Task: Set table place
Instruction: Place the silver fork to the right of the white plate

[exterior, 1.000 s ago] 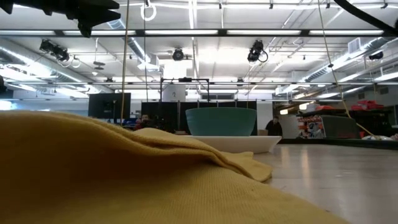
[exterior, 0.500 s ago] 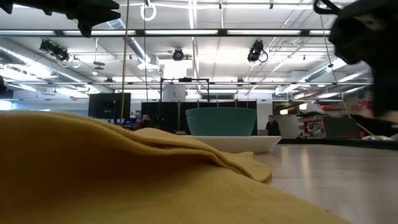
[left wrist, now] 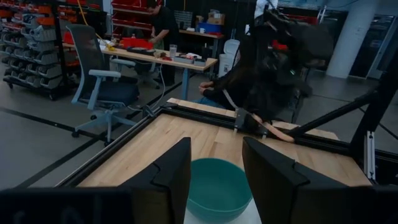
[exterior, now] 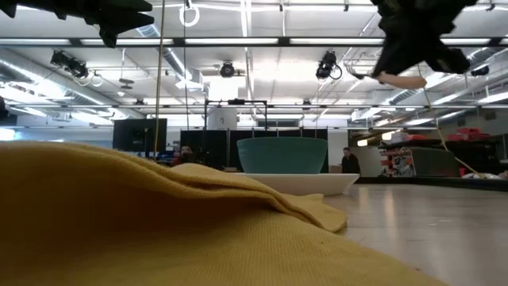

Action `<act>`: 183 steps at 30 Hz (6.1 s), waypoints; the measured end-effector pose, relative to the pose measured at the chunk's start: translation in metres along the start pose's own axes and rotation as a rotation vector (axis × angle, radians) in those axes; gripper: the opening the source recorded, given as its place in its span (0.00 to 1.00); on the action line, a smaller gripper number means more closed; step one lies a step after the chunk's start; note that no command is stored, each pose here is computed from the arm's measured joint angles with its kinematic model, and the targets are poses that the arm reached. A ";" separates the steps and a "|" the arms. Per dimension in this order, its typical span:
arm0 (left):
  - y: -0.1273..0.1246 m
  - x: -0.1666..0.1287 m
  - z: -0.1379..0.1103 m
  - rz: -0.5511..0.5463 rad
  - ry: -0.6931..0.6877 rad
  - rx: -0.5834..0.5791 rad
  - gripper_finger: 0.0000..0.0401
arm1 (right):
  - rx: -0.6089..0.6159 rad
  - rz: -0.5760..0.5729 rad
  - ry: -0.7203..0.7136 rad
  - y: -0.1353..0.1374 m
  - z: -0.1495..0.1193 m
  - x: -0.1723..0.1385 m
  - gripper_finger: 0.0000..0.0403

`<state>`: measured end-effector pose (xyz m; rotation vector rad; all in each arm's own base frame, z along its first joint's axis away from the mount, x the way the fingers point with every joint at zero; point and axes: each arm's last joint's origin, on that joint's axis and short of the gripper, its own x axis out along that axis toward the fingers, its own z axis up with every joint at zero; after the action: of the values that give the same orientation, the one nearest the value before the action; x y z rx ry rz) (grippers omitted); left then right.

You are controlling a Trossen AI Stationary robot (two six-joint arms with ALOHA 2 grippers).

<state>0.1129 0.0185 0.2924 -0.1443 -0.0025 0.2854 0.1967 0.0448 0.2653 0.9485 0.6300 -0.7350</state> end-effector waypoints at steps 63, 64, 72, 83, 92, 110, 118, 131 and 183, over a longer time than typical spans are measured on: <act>0.000 0.000 0.000 0.000 0.000 0.000 0.35 | 0.275 -0.329 0.311 -0.073 0.044 0.138 0.10; 0.000 0.000 0.000 0.000 0.000 0.000 0.35 | 0.276 -0.330 0.311 -0.073 0.044 0.138 0.10; 0.000 0.000 0.000 0.000 0.000 0.000 0.38 | 0.290 -0.326 0.306 -0.072 0.044 0.139 0.10; 0.000 0.000 0.000 0.000 0.000 0.000 0.35 | 0.281 -0.323 0.313 -0.070 0.041 0.138 0.11; 0.000 0.000 0.000 0.000 0.000 0.000 0.37 | 0.282 -0.321 0.316 -0.070 0.041 0.138 0.17; 0.000 0.000 0.000 0.000 0.000 0.000 0.35 | 0.285 -0.315 0.328 -0.069 0.040 0.138 0.22; 0.000 0.000 0.000 0.000 0.000 0.000 0.36 | 0.287 -0.310 0.340 -0.069 0.040 0.138 0.22; 0.000 0.000 0.000 0.000 0.000 0.000 0.36 | 0.212 -0.254 0.380 -0.052 0.022 0.134 0.22; 0.000 0.000 0.000 0.000 0.000 0.000 0.36 | 0.063 -0.230 0.399 -0.030 0.004 0.139 0.19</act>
<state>0.1130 0.0185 0.2924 -0.1444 -0.0025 0.2859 0.2570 -0.0084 0.1480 1.1029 1.0844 -0.7781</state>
